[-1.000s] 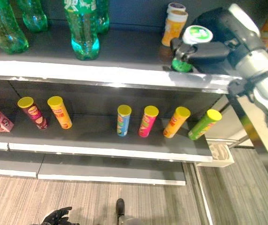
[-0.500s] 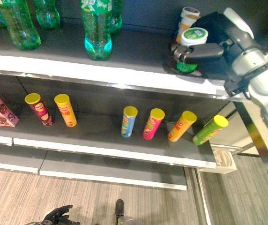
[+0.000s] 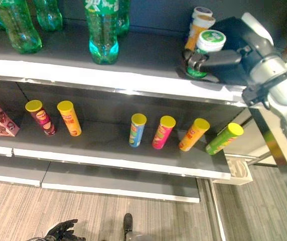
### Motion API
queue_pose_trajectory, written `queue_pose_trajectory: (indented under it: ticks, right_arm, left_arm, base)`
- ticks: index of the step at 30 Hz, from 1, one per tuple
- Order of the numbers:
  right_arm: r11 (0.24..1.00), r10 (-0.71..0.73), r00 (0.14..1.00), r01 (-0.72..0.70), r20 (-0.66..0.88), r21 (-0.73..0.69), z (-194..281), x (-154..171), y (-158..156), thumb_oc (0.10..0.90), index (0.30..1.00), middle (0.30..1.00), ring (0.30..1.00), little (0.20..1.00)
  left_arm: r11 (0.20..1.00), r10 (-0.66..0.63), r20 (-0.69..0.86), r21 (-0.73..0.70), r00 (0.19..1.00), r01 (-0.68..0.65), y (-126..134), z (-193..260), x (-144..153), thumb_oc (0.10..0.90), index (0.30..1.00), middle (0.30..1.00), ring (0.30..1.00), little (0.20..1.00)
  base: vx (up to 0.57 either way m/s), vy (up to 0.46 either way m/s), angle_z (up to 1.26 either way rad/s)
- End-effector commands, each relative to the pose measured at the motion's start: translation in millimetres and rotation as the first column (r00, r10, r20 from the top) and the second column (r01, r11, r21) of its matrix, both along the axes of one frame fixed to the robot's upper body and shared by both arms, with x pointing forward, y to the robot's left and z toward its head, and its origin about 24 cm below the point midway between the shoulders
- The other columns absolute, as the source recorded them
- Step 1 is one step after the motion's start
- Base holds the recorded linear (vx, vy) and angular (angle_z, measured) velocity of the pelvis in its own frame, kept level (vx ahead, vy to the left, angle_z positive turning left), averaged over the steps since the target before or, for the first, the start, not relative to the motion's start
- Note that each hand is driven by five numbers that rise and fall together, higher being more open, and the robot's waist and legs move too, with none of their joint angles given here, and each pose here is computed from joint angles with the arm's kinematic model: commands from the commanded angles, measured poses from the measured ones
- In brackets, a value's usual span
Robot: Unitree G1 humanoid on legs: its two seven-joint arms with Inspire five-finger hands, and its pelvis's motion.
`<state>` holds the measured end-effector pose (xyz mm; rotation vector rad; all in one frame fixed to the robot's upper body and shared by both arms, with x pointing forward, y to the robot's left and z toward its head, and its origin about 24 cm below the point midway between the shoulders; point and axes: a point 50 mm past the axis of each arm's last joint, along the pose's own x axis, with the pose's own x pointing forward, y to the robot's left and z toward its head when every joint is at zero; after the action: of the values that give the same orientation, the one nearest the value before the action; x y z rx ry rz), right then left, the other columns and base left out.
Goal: Put the goods on the table back onto the shelves and tidy them up.
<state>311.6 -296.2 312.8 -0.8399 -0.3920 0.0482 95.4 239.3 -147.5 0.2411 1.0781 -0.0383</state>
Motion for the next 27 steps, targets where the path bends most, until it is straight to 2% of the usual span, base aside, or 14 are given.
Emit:
queue_pose_trajectory:
  ticks: [1, 4, 11, 12, 18, 24, 27]
  right_arm:
    - [0.997, -0.049, 0.978, 0.035, 0.204, 0.068, 43.3, -15.4, -12.9, 0.800, 0.900, 0.900, 0.900, 0.900]
    - [0.985, -0.072, 0.953, 0.022, 0.295, 0.169, 54.9, -23.4, -20.7, 0.800, 0.900, 0.900, 0.900, 0.900]
    - [0.969, -0.113, 0.882, -0.004, 0.458, 0.247, 74.8, -45.7, -29.1, 0.800, 0.900, 0.900, 0.900, 0.900]
    - [0.965, -0.117, 0.846, -0.027, 0.520, 0.260, 81.3, -55.9, -29.8, 0.800, 0.900, 0.900, 0.900, 0.900]
    - [0.957, -0.122, 0.809, -0.057, 0.576, 0.284, 76.2, -76.9, -35.6, 0.800, 0.900, 0.900, 0.900, 0.900]
    - [0.968, -0.116, 0.796, -0.045, 0.595, 0.248, 68.6, -87.4, -32.9, 0.800, 0.900, 0.900, 0.900, 0.900]
    - [0.972, -0.142, 0.773, -0.008, 0.619, 0.233, 70.7, -89.8, -32.4, 0.800, 0.900, 0.900, 0.900, 0.900]
  left_arm:
    - [0.996, -0.059, 0.031, 0.069, 0.998, 0.057, 20.1, 8.5, 6.3, 0.800, 0.900, 0.900, 0.900, 0.900]
    - [0.997, -0.041, 0.027, 0.067, 0.999, 0.040, 21.1, 8.0, 5.5, 0.800, 0.900, 0.900, 0.900, 0.900]
    - [0.996, -0.023, 0.031, 0.081, 0.999, 0.021, 24.2, 8.7, 6.6, 0.800, 0.900, 0.900, 0.900, 0.900]
    - [0.997, -0.009, 0.040, 0.076, 0.999, 0.006, 23.3, 8.8, 6.9, 0.800, 0.900, 0.900, 0.900, 0.900]
    - [0.996, -0.019, 0.064, 0.090, 0.998, 0.013, 30.5, 14.2, 12.7, 0.800, 0.900, 0.900, 0.900, 0.900]
    - [0.988, -0.091, 0.181, 0.139, 0.979, 0.066, 44.6, 37.8, 47.1, 0.800, 0.900, 0.900, 0.900, 0.900]
    - [0.988, -0.087, 0.188, 0.141, 0.978, 0.061, 47.6, 40.4, 47.9, 0.800, 0.900, 0.900, 0.900, 0.900]
  base:
    - [0.00, 0.000, 0.00]
    - [0.00, 0.000, 0.00]
    - [0.00, 0.000, 0.00]
    - [-0.01, 0.018, -0.04]
    - [-0.07, 0.056, -0.28]
    - [-0.21, -0.011, -1.02]
    - [-0.12, -0.058, -1.05]
